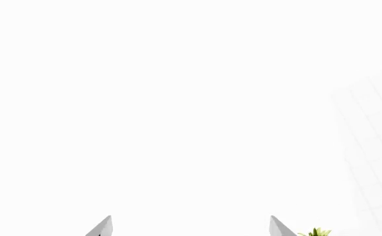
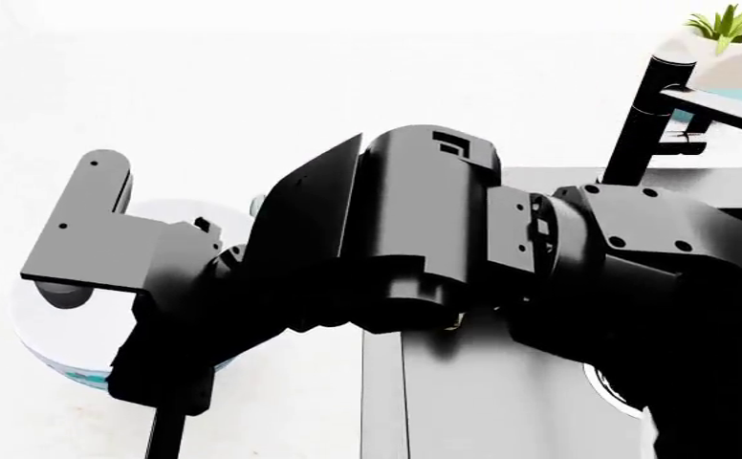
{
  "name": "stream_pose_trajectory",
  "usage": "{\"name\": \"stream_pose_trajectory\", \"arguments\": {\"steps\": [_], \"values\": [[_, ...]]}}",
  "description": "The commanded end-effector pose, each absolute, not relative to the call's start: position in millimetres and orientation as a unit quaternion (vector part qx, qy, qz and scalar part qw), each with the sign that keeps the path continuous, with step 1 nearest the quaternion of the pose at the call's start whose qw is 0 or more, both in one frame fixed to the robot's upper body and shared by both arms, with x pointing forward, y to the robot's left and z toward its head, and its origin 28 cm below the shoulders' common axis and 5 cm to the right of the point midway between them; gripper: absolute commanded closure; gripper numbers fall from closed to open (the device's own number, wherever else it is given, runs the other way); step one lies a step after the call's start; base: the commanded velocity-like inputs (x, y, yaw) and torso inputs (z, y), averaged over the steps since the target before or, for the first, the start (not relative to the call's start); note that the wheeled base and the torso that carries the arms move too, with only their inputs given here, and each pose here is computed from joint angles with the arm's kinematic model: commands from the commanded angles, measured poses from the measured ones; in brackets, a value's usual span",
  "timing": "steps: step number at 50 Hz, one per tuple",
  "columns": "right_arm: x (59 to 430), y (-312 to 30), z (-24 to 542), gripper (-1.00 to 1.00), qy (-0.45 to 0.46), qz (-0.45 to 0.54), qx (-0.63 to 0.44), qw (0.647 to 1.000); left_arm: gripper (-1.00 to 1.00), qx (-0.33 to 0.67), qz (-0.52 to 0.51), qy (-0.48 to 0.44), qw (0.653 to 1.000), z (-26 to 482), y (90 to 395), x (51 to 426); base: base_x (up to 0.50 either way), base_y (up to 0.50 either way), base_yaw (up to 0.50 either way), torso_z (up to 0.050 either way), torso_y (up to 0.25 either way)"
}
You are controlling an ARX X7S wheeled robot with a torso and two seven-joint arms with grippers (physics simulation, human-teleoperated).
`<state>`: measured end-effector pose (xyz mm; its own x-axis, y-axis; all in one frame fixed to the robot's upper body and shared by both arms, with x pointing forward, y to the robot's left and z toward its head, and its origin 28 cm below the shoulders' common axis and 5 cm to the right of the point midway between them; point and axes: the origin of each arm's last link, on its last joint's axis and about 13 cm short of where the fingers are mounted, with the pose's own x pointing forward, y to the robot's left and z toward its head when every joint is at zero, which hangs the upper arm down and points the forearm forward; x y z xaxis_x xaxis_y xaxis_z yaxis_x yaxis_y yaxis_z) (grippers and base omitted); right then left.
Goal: Pick the cup and bowl from the sink and place them on the counter for drying.
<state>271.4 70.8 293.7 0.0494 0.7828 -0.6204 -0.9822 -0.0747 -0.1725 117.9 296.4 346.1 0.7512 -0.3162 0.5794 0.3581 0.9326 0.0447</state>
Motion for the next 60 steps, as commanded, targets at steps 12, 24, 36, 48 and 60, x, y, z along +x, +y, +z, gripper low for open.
{"name": "stream_pose_trajectory", "arguments": {"steps": [12,24,36,48,60], "values": [[268.9,70.4,287.0,1.00,0.178,0.672,-0.300,0.653,-1.00,-0.033,-0.181,-0.302,0.935,346.2,296.1,118.0,0.00,0.00,0.00,0.000,0.000],[268.3,70.2,283.9,1.00,0.180,0.672,-0.299,0.653,-1.00,-0.032,-0.181,-0.302,0.935,346.1,296.0,117.9,0.00,0.00,0.00,0.000,0.000],[267.6,68.7,283.5,-1.00,0.184,0.674,-0.294,0.653,-1.00,-0.032,-0.181,-0.302,0.935,345.9,295.7,118.7,0.00,0.00,0.00,0.000,0.000],[270.0,65.7,285.3,-1.00,0.179,0.669,-0.296,0.658,-1.00,-0.032,-0.181,-0.302,0.935,344.8,296.6,118.8,0.00,0.00,0.00,0.000,0.000],[263.8,56.7,321.0,-1.00,0.129,0.680,-0.289,0.662,-1.00,-0.029,-0.182,-0.298,0.937,344.1,295.3,119.6,0.00,0.00,0.00,0.000,0.000]]}}
